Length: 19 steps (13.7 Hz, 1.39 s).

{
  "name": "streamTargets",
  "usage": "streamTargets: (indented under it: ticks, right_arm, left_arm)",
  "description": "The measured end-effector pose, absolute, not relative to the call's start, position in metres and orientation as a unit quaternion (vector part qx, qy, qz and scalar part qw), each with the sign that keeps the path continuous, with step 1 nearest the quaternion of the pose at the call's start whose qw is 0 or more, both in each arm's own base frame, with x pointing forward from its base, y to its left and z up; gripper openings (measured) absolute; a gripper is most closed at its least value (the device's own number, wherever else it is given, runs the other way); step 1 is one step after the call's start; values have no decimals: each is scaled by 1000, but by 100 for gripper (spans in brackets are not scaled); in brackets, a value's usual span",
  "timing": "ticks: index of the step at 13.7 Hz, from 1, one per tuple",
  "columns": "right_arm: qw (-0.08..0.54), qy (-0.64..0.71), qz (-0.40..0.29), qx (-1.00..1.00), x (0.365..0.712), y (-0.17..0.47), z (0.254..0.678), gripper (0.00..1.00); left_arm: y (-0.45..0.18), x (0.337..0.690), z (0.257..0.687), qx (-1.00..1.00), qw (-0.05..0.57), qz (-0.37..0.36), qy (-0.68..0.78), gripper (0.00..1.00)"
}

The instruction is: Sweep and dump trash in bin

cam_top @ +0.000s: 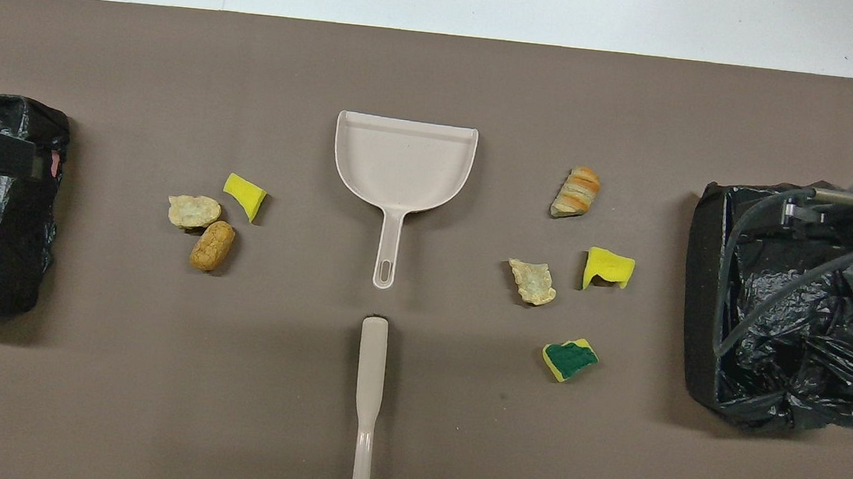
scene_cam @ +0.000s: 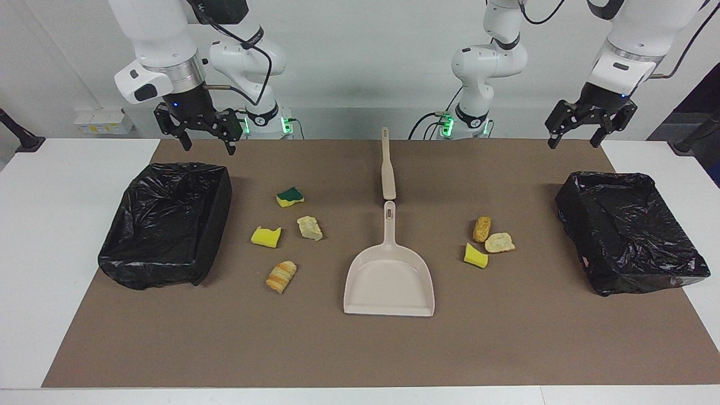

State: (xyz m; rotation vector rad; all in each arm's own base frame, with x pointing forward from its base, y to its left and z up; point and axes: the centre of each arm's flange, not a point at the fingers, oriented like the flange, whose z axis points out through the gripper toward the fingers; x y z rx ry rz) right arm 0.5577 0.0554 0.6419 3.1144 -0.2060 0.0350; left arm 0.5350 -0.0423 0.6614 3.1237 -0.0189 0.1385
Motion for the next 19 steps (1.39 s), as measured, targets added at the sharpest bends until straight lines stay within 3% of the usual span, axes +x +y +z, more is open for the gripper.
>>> streamTargets:
  ticks: [10,16,19]
  right_arm:
    - [7,-67,11,998,560,55,641,100]
    - [7,-65,10,998,559,57,641,100]
    - [3,-54,19,998,562,69,639,100]
  left_arm:
    - [-45,530,656,999,6,33,-9,100]
    - [-73,468,615,999,0,-21,-32,100]
    - [-117,438,586,996,3,-51,-71,100]
